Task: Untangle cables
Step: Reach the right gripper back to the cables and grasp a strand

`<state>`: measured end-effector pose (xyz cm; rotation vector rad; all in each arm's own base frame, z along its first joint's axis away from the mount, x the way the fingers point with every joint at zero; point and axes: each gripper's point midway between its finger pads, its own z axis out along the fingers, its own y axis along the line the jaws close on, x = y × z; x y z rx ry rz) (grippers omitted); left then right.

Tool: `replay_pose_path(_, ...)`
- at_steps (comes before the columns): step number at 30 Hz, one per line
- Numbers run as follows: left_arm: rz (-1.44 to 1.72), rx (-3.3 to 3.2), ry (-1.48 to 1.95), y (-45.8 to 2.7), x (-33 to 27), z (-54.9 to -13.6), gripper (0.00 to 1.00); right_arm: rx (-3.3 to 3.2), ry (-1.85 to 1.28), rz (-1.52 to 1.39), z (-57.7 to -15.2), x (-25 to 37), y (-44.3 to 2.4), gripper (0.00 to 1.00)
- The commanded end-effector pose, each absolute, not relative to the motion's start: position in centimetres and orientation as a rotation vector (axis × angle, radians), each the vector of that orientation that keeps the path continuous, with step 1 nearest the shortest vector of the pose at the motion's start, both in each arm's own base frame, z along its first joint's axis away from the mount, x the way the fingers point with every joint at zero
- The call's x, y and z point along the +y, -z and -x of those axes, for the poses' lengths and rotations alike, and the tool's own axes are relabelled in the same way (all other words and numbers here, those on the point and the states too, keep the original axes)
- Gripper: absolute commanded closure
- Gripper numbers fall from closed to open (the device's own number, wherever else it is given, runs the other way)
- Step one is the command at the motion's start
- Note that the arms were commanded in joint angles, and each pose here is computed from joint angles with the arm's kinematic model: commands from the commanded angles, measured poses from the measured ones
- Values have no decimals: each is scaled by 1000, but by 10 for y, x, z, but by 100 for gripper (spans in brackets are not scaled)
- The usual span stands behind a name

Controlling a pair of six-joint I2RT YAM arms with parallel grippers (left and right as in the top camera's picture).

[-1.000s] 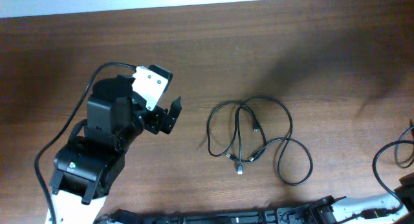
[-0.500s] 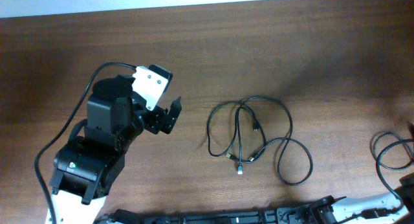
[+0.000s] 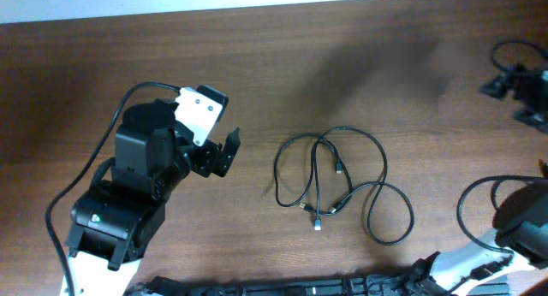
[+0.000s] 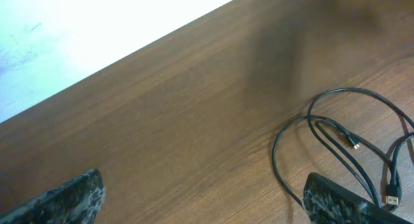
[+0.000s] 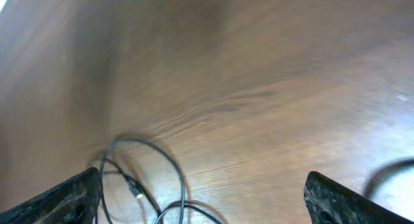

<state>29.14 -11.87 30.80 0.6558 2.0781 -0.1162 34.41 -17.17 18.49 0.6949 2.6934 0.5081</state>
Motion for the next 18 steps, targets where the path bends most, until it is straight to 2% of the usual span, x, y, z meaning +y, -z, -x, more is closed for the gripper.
replay_pose_path(1,-671,2066,120,-310,-119,-292,1,2853,-326,-430,-357,-129,-177,1)
replay_pose_path(8,-671,2066,120,-310,-119,-292,1,2993,-330,-123,-359,-47,-163,1)
replay_pose_path(15,-671,2066,120,-310,-119,-291,1,3272,-441,-255,-294,-10,-93,1)
replay_pose_path(18,-671,2066,120,-310,-119,-292,1,3316,-693,-276,-271,24,-80,1)
